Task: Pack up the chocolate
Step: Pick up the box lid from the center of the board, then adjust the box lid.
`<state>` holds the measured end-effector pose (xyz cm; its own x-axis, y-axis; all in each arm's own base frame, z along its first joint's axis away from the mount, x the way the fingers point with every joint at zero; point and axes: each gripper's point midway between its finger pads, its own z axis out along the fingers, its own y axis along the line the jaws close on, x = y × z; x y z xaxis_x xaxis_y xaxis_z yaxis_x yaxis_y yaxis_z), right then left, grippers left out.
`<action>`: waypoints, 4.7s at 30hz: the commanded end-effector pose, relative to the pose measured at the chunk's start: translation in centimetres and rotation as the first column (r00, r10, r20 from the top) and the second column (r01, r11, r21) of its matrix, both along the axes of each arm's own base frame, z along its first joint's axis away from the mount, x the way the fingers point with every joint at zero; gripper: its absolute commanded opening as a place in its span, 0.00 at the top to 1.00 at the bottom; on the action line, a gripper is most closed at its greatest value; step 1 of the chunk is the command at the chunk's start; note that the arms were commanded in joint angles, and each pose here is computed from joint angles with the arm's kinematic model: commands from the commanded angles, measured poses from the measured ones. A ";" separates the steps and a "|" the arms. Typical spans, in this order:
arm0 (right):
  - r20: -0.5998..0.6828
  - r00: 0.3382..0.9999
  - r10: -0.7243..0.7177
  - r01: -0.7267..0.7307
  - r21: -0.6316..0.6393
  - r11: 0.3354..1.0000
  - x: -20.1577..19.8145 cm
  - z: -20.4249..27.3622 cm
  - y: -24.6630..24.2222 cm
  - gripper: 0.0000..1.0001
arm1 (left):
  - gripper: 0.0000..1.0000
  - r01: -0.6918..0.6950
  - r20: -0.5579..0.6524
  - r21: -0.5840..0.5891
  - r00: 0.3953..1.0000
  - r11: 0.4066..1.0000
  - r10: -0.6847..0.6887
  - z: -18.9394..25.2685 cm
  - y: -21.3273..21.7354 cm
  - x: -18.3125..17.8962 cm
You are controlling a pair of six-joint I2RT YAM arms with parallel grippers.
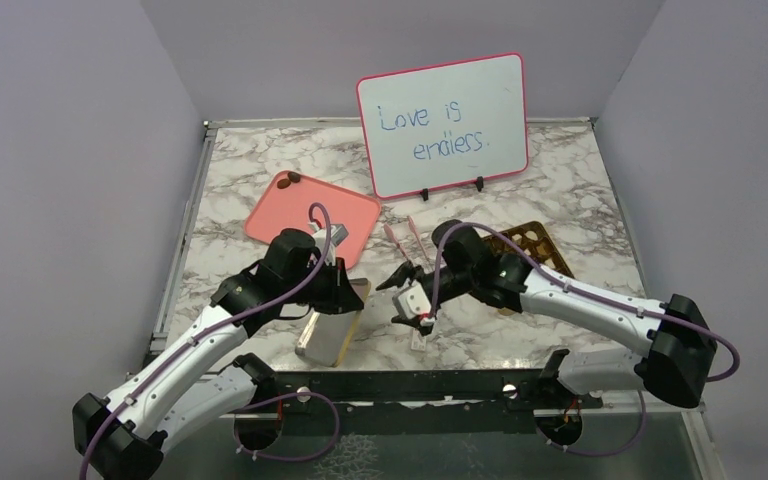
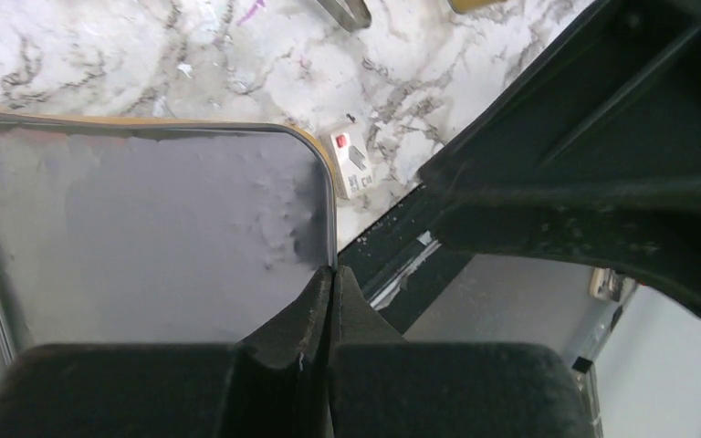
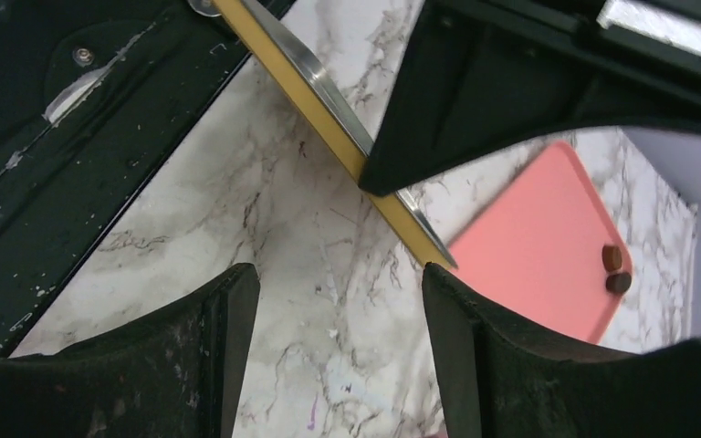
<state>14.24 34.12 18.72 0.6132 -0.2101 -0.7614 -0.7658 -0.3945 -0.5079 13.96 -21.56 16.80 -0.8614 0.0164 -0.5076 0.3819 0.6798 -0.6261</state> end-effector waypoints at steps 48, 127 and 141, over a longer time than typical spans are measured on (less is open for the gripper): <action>0.371 0.929 0.020 -0.011 -0.026 1.000 1.3 0.4 3.2 0.99 | 0.26 -0.066 0.343 -0.122 0.934 0.990 0.104 13.3 0.3 3.5; -0.907 -0.176 0.382 0.938 -0.272 -0.215 6.9 11.8 -25.0 0.99 | 0.06 -0.061 -0.061 -0.636 0.998 0.769 0.029 12.3 -14.2 11.4; -0.983 0.169 0.077 0.958 0.182 0.220 2.0 21.9 -17.1 0.99 | 0.01 0.141 0.128 -0.650 0.989 0.747 -0.075 14.4 -9.5 5.7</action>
<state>19.31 14.51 36.63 -0.2387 0.8220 -0.5171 -0.3960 0.4038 0.8247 20.17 -33.29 26.05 -0.9110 -0.1819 -0.3701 0.3491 0.1378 -0.9269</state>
